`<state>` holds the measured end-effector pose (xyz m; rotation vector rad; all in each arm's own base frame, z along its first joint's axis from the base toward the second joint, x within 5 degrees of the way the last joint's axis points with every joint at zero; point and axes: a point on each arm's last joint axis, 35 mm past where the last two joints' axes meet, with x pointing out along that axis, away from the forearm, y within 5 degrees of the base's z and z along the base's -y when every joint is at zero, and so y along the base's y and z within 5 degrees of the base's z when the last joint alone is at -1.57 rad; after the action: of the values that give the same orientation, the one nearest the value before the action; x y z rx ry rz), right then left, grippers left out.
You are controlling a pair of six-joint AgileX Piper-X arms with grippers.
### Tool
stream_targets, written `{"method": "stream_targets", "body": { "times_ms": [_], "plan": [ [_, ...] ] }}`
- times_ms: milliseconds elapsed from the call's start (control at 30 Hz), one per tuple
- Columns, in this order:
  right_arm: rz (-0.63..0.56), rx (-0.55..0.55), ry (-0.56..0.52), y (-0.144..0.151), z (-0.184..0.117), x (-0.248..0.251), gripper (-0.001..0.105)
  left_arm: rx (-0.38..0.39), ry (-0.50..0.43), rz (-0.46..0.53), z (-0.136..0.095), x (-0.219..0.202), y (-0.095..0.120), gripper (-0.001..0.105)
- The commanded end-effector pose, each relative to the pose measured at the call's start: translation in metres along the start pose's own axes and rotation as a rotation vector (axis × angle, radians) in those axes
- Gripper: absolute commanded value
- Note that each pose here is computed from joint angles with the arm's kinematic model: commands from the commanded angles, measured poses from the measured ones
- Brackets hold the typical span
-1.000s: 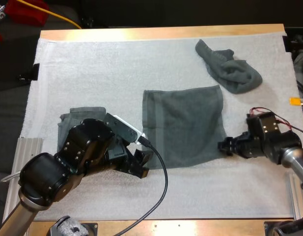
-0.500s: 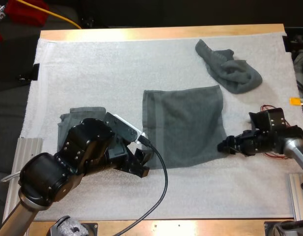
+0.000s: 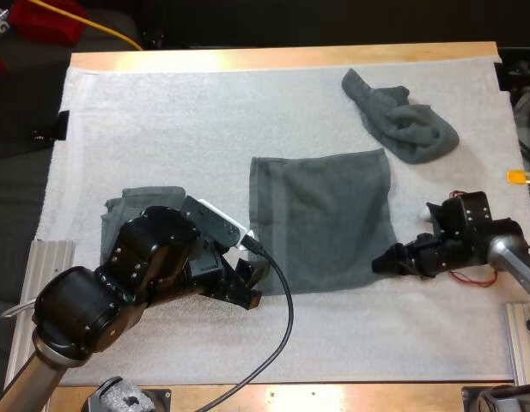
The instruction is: Pick towel from pile, fold and stack
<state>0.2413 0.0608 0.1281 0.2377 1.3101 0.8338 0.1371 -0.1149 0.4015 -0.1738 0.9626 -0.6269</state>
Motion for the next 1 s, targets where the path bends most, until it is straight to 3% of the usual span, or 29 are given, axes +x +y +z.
{"method": "stream_targets", "body": {
  "times_ms": [0,433,500,667,967],
  "plan": [
    [0.050,0.006,0.028,0.000,-0.006,0.002,0.059,-0.005,-0.012,-0.004,0.001,-0.001,-0.001,0.064],
    [0.071,0.025,0.109,0.003,-0.017,0.001,0.059,-0.005,-0.012,-0.004,0.001,-0.001,-0.001,0.064],
    [0.070,0.033,0.110,0.003,-0.017,0.001,0.057,-0.005,-0.012,-0.004,0.001,-0.001,-0.001,0.064],
    [0.066,0.037,0.108,0.004,-0.017,0.000,0.038,-0.005,-0.012,-0.004,0.001,-0.001,-0.001,0.064],
    [0.018,0.061,0.122,0.002,-0.017,0.000,0.037,-0.005,-0.012,-0.004,0.001,-0.001,-0.001,0.064]
  ]
}}
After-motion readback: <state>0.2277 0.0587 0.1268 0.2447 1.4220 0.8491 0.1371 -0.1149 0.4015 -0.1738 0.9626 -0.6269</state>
